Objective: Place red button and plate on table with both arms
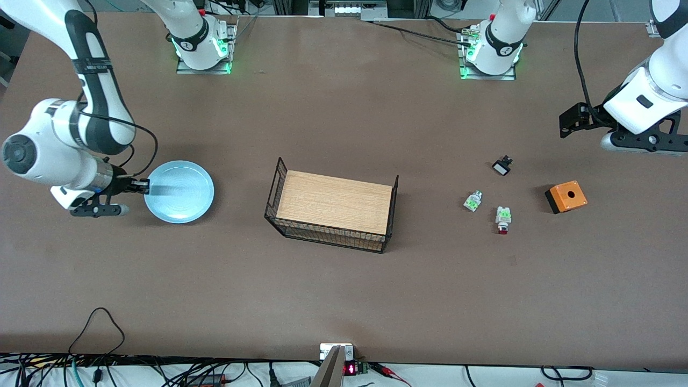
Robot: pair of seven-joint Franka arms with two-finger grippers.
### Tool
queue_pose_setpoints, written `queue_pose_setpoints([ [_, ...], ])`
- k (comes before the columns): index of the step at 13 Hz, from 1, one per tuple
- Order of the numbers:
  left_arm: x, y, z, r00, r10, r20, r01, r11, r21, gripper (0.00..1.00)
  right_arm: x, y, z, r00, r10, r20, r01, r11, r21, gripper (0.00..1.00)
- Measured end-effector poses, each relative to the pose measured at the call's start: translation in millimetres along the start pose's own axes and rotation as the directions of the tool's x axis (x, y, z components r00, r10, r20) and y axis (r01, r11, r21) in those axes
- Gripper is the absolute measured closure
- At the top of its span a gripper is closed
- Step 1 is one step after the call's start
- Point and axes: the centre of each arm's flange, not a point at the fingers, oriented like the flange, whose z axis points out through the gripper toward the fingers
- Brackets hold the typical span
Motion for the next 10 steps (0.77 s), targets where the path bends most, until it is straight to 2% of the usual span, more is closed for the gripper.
queue_pose_setpoints([
  [2, 0.0, 0.0, 0.0, 1.0, 0.0, 0.0, 0.0, 1.0, 0.0, 0.0, -19.2, 6.2, 30.1, 1.0, -0.018, -0.014, 0.018, 1.0, -0.008, 0.97],
  [3, -0.1, 0.0, 0.0, 1.0, 0.0, 0.0, 0.0, 1.0, 0.0, 0.0, -24.3, 7.0, 36.2, 1.0, -0.02, -0.011, 0.02, 1.0, -0.008, 0.93],
  [6, -0.1, 0.1, 0.0, 1.0, 0.0, 0.001, 0.0, 1.0, 0.0, 0.0, -24.6, 5.0, 20.9, 0.999, -0.019, -0.027, 0.019, 1.0, -0.005, 0.6],
  [10, -0.1, 0.7, -0.1, 1.0, 0.001, 0.001, -0.001, 1.0, 0.0, 0.0, -13.0, -16.0, -59.1, 1.0, 0.026, 0.015, -0.027, 0.999, 0.03, 0.17],
])
